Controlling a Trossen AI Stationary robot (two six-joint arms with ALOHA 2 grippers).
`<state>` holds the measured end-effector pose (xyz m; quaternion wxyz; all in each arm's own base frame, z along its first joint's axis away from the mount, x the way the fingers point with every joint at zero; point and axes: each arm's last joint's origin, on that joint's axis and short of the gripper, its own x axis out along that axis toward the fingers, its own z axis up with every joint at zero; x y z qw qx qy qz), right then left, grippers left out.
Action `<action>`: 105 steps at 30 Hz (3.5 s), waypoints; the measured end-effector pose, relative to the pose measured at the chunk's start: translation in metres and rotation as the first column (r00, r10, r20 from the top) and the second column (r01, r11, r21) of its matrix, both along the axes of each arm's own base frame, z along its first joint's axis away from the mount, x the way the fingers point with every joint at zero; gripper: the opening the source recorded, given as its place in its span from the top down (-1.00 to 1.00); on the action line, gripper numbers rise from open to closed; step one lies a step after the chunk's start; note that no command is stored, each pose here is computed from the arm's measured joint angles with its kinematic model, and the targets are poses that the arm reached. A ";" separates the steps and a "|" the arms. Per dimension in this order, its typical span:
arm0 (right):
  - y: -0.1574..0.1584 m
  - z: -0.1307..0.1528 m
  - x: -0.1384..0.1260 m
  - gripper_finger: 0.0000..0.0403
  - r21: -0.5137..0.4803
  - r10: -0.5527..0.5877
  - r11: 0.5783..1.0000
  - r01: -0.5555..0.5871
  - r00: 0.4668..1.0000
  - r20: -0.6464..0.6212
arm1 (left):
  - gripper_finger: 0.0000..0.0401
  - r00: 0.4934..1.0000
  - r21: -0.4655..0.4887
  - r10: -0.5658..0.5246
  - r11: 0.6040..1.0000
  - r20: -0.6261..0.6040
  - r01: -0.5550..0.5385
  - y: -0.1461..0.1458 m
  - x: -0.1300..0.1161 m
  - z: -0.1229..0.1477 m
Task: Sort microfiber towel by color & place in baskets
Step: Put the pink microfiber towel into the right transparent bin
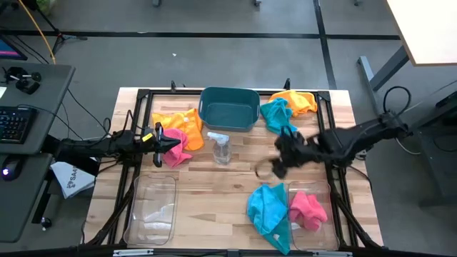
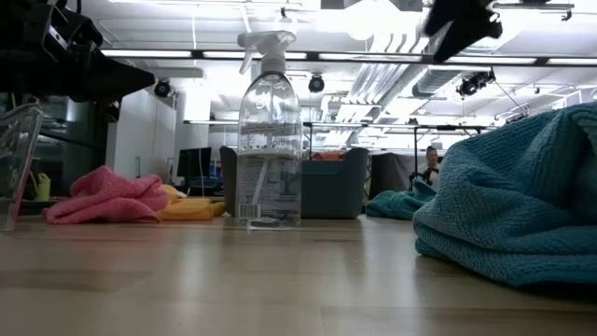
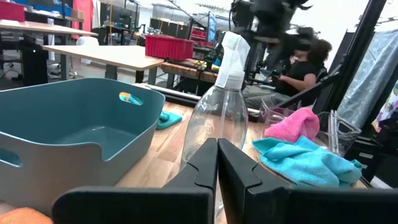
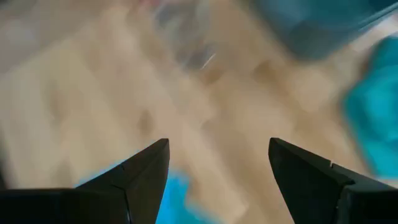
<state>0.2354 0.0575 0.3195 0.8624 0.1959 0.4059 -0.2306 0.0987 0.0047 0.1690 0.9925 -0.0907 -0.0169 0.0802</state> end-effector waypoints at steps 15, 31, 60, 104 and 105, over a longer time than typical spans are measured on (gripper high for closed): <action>-0.076 0.000 0.024 -0.34 0.097 -0.107 0.991 0.093 0.982 0.153 | 1.00 0.899 -0.541 0.179 0.838 0.400 0.074 0.005 -0.006 0.031; -0.108 -0.011 0.005 -0.34 0.010 -0.182 0.983 0.183 0.982 -0.055 | 0.29 0.697 -0.303 0.015 0.894 -0.717 -0.331 0.000 0.017 0.089; -0.113 -0.019 -0.013 -0.34 -0.107 -0.164 0.984 0.139 0.947 -0.278 | -0.01 0.242 0.005 0.076 0.959 -0.967 -0.283 -0.015 0.080 0.008; -0.051 0.075 -0.026 -0.34 -0.023 0.411 0.869 -0.494 0.695 0.590 | 1.00 0.759 -0.041 -0.251 0.958 -0.600 0.284 -0.096 0.195 0.244; -0.045 0.074 -0.020 -0.34 -0.041 0.438 0.852 -0.522 0.670 0.600 | 1.00 0.766 -0.031 -0.245 0.959 -0.595 0.282 -0.095 0.202 0.247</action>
